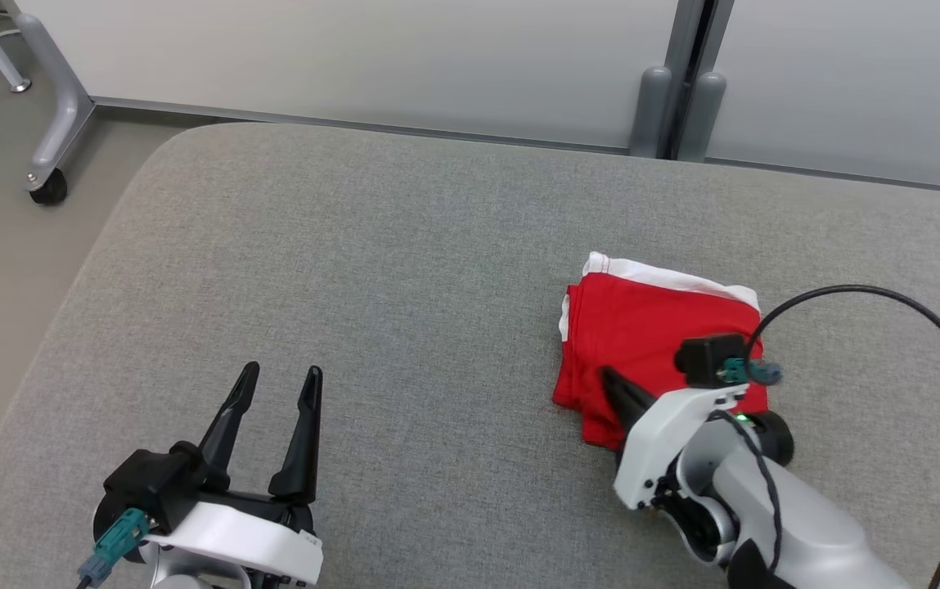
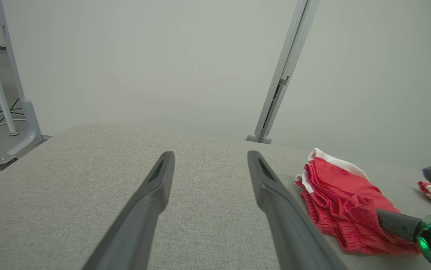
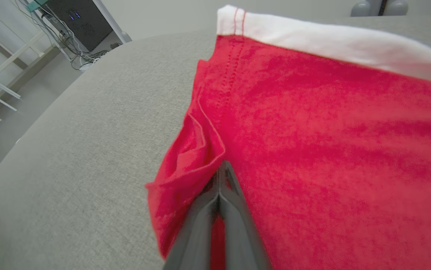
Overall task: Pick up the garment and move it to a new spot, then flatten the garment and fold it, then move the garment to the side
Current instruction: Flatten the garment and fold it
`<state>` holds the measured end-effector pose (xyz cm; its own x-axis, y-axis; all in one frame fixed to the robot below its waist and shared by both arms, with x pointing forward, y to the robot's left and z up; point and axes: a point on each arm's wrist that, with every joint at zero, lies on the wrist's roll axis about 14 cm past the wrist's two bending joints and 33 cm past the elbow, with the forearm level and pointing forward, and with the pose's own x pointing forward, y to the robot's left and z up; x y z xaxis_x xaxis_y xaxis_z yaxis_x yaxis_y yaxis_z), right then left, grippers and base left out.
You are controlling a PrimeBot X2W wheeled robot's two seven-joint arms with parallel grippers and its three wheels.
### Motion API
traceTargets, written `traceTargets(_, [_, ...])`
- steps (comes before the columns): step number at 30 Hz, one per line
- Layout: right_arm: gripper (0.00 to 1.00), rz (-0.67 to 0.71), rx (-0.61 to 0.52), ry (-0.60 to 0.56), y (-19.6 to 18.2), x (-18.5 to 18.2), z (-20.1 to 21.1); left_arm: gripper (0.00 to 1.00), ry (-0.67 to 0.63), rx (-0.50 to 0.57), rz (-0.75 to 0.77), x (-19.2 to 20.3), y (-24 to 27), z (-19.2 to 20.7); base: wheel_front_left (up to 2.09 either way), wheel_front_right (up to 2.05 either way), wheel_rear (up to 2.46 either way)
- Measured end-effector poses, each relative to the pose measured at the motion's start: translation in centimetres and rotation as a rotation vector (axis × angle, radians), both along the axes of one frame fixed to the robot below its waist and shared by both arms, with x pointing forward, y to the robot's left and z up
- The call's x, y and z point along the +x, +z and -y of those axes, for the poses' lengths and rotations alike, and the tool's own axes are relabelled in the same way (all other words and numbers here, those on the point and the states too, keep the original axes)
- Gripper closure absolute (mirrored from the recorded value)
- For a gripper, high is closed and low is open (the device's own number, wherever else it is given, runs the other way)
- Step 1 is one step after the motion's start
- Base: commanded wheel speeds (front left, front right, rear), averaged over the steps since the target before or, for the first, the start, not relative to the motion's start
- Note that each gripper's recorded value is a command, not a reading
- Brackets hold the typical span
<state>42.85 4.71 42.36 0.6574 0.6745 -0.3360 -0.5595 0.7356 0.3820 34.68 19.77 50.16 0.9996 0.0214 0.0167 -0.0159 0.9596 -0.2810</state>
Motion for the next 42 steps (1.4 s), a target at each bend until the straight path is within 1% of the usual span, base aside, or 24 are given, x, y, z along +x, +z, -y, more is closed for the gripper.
traceTargets(4, [1.00,0.009,0.044,0.101,0.8,-2.4,-3.4,0.00,0.007,0.001,-0.001,-0.1,0.0,-0.2,0.00,0.00,0.00])
traceTargets(8, [1.00,0.042,0.098,0.144,2.2,-3.8,-4.7,0.00,-0.001,0.004,0.006,0.2,0.2,0.0,0.00,0.00,0.00])
traceTargets(11, [1.00,0.098,0.139,0.127,3.7,-3.3,-4.1,0.00,-0.022,0.006,0.017,0.6,0.5,0.5,0.00,0.00,0.00])
traceTargets(15, [1.00,0.200,0.153,0.057,6.1,-1.2,-0.9,0.00,-0.045,0.011,0.028,1.0,0.8,1.1,0.00,0.00,0.00])
traceTargets(16, [0.95,0.227,0.153,0.039,6.7,-0.7,0.0,0.00,-0.052,0.011,0.030,1.1,0.9,1.4,0.00,0.00,0.00])
traceTargets(17, [0.68,0.255,0.149,0.022,7.3,-0.2,0.9,0.00,-0.058,0.012,0.035,1.2,1.1,1.5,0.00,0.00,0.00])
traceTargets(18, [0.47,0.286,0.150,-0.004,8.1,0.4,2.1,0.00,-0.063,0.014,0.040,1.3,1.2,1.7,0.00,0.00,0.00])
traceTargets(19, [0.00,0.317,0.147,-0.026,9.0,0.9,3.1,0.00,-0.070,0.016,0.045,1.5,1.4,1.8,0.00,0.00,0.00])
traceTargets(22, [0.00,0.416,0.145,-0.099,11.7,2.2,6.4,0.00,-0.088,0.018,0.058,1.7,1.8,2.4,0.00,0.00,0.00])
traceTargets(25, [0.00,0.511,0.156,-0.187,14.4,2.7,9.8,0.00,-0.097,0.029,0.076,1.9,2.4,2.6,0.00,0.00,0.00])
traceTargets(27, [0.00,0.550,0.142,-0.241,15.0,2.4,12.0,0.00,-0.098,0.036,0.099,2.0,3.2,2.7,0.00,0.00,0.00])
traceTargets(31, [0.00,0.593,0.121,-0.329,15.1,1.1,15.2,0.00,-0.087,0.044,0.128,2.0,4.2,2.4,0.00,0.00,0.00])
traceTargets(32, [0.00,0.595,0.116,-0.348,14.9,0.6,15.8,0.00,-0.078,0.047,0.133,1.9,4.4,2.3,0.00,0.00,0.00])
traceTargets(33, [0.00,0.593,0.102,-0.391,14.3,-0.2,17.1,0.00,-0.054,0.055,0.139,1.7,4.6,1.9,0.00,0.00,0.00])
traceTargets(35, [0.00,0.589,0.065,-0.428,13.5,-1.1,18.5,0.00,-0.040,0.061,0.134,1.2,4.4,1.6,0.00,0.00,0.00])
traceTargets(37, [0.00,0.589,0.068,-0.470,13.3,-1.8,19.5,0.00,-0.029,0.053,0.130,0.9,4.2,1.5,0.00,0.00,0.00])
traceTargets(42, [0.00,0.559,0.044,-0.515,11.6,-3.6,20.3,0.00,-0.019,0.064,0.129,0.5,4.0,1.1,0.00,0.00,0.00])
